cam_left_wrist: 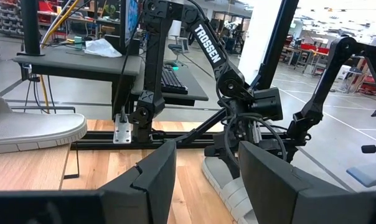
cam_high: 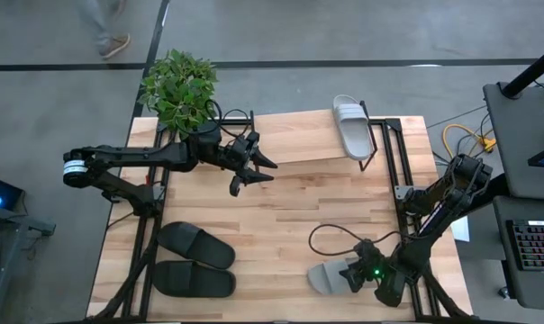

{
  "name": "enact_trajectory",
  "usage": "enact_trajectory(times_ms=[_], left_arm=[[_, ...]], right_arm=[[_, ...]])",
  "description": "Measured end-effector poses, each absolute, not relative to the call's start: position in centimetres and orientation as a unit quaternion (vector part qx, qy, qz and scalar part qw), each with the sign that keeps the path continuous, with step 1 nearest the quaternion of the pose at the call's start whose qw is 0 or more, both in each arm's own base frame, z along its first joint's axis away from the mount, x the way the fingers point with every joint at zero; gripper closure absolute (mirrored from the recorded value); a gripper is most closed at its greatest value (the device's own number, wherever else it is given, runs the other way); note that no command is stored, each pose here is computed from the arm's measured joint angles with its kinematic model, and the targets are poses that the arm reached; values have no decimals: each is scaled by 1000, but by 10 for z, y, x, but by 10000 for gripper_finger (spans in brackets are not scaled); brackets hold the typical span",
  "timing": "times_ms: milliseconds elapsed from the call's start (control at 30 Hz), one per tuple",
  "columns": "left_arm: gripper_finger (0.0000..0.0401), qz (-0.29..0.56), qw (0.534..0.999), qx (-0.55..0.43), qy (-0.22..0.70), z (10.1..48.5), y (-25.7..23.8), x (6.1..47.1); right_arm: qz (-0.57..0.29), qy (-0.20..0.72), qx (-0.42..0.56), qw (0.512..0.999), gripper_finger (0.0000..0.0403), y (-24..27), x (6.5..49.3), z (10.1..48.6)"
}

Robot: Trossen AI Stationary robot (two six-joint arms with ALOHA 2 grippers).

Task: Pick and place slides into the shelf
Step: Put the gray slide on the shelf

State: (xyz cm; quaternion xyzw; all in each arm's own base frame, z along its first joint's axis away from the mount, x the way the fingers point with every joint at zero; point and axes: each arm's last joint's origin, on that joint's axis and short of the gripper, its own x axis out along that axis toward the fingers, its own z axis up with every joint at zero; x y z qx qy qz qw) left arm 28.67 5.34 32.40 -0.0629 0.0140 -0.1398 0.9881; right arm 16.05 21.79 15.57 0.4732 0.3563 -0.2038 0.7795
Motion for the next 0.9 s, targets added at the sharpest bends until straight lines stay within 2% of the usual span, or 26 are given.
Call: enact_trajectory(times_ms=[333,600,900], left_arm=[[241,-140,988,-63,14,324,53,287],[241,-139,988,-63,14,324,54,287],[241,-139,988,-63,14,324,53,287]], right_arm=[[-198,376,453,784,311,215,158,150],[-191,382,428,797,386,213,157,148],[-183,359,419,814,393,214,158,150]])
